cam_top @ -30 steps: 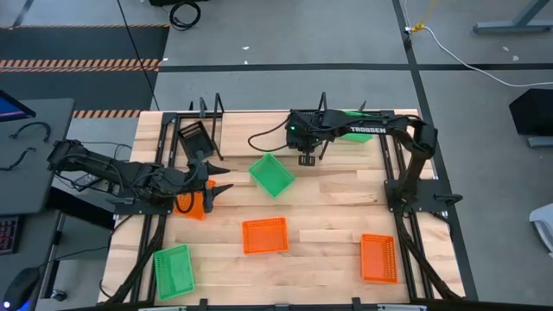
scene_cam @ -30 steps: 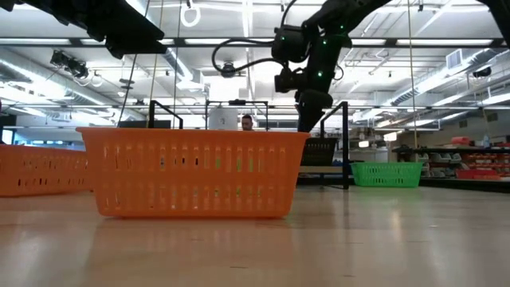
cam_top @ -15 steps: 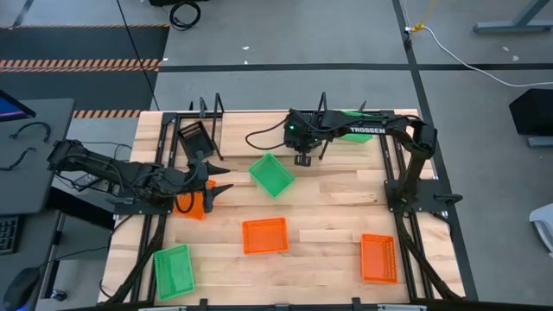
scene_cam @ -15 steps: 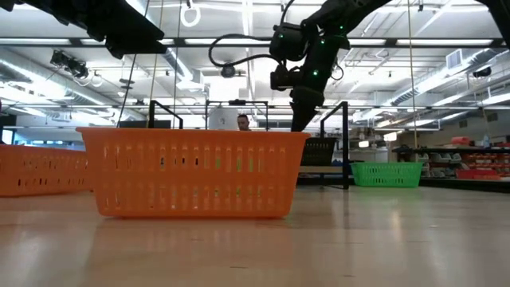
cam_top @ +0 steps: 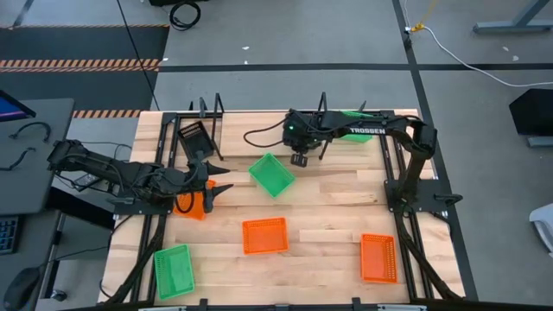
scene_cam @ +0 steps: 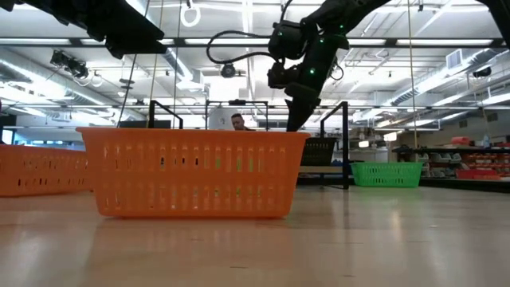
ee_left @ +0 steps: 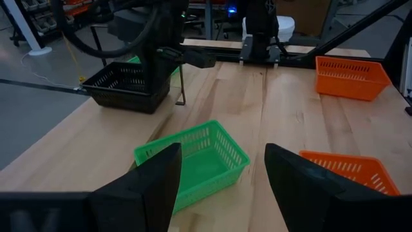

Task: Stack baskets on shelf by color
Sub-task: Put the middle green bin on the shelf

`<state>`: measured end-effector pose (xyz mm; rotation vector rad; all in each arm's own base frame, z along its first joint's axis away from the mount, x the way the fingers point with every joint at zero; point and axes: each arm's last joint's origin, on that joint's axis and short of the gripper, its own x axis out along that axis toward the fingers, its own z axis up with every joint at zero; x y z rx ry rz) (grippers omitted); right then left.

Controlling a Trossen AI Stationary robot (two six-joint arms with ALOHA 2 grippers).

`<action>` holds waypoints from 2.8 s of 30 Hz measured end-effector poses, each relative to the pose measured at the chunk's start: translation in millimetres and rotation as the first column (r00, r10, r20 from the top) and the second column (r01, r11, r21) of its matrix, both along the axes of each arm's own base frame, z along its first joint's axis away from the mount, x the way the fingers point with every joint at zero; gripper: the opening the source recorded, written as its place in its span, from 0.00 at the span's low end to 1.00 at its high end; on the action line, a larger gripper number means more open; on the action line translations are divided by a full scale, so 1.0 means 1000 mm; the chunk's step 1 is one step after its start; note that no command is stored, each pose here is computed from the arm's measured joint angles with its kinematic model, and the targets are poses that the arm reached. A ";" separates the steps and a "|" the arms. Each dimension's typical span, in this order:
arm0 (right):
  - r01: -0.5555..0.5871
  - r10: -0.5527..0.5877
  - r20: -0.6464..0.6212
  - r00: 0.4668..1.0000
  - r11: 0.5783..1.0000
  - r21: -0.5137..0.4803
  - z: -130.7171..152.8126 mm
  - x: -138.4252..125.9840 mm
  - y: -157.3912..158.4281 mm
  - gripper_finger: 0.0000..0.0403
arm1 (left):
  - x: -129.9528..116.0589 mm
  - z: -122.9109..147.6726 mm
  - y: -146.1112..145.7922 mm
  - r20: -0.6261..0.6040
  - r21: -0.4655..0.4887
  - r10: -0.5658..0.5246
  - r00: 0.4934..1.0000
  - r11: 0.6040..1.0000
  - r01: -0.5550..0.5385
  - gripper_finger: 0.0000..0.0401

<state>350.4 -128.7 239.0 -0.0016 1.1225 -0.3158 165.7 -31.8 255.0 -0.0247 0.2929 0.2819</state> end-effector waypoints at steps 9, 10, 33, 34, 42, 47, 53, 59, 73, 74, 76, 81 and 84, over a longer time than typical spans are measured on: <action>-0.234 0.240 0.106 0.965 0.970 -0.065 0.015 0.019 0.029 0.16 | 0.000 0.000 0.000 0.000 0.001 0.000 1.000 1.000 0.000 0.58; -0.251 0.257 0.114 0.960 0.966 -0.061 0.017 0.021 0.033 0.17 | 0.000 0.000 0.000 -0.001 0.001 0.000 1.000 1.000 0.000 0.58; -0.560 0.561 0.046 0.827 0.828 -0.021 -0.025 0.019 0.128 0.36 | 0.000 0.001 0.000 0.015 -0.005 0.000 1.000 1.000 0.000 0.58; -0.565 0.565 0.043 0.824 0.825 -0.024 -0.028 0.018 0.127 0.36 | 0.000 0.001 0.000 0.015 -0.005 0.000 1.000 1.000 0.000 0.58; -0.572 0.574 0.046 0.818 0.819 -0.041 -0.039 0.020 0.121 0.39 | 0.001 0.001 0.000 0.012 -0.002 0.000 1.000 1.000 0.001 0.58; -0.570 0.570 0.019 0.821 0.822 -0.026 -0.058 0.027 0.117 0.40 | 0.000 -0.001 0.000 -0.007 0.003 -0.002 1.000 1.000 0.002 0.58; -0.525 0.525 0.065 0.849 0.851 -0.027 -0.052 0.030 0.118 0.40 | 0.000 -0.002 0.000 -0.018 0.001 0.003 1.000 1.000 -0.003 0.58; -0.506 0.505 0.068 0.860 0.863 -0.016 -0.051 0.029 0.116 0.40 | 0.002 0.005 0.001 0.052 -0.014 0.009 0.999 1.000 -0.009 0.58; -0.534 0.535 0.058 0.843 0.845 -0.040 -0.076 0.018 0.114 0.40 | 0.007 -0.002 -0.005 0.021 -0.057 -0.018 1.000 0.998 0.020 0.58; -0.537 0.539 0.066 0.839 0.842 -0.051 -0.076 0.019 0.113 0.40 | 0.007 -0.002 -0.004 0.019 -0.056 -0.017 1.000 0.998 0.018 0.58; -0.537 0.540 0.076 0.838 0.842 -0.058 -0.077 0.019 0.113 0.40 | 0.007 -0.001 -0.004 0.026 -0.058 -0.015 1.000 0.998 0.017 0.58; -0.541 0.544 0.074 0.836 0.839 -0.058 -0.078 0.019 0.114 0.40 | 0.007 -0.001 -0.005 0.026 -0.058 -0.019 0.999 0.998 0.020 0.58; -0.542 0.546 0.085 0.834 0.838 -0.069 -0.077 0.020 0.114 0.40 | 0.007 -0.001 -0.005 0.027 -0.058 -0.019 0.999 0.998 0.021 0.58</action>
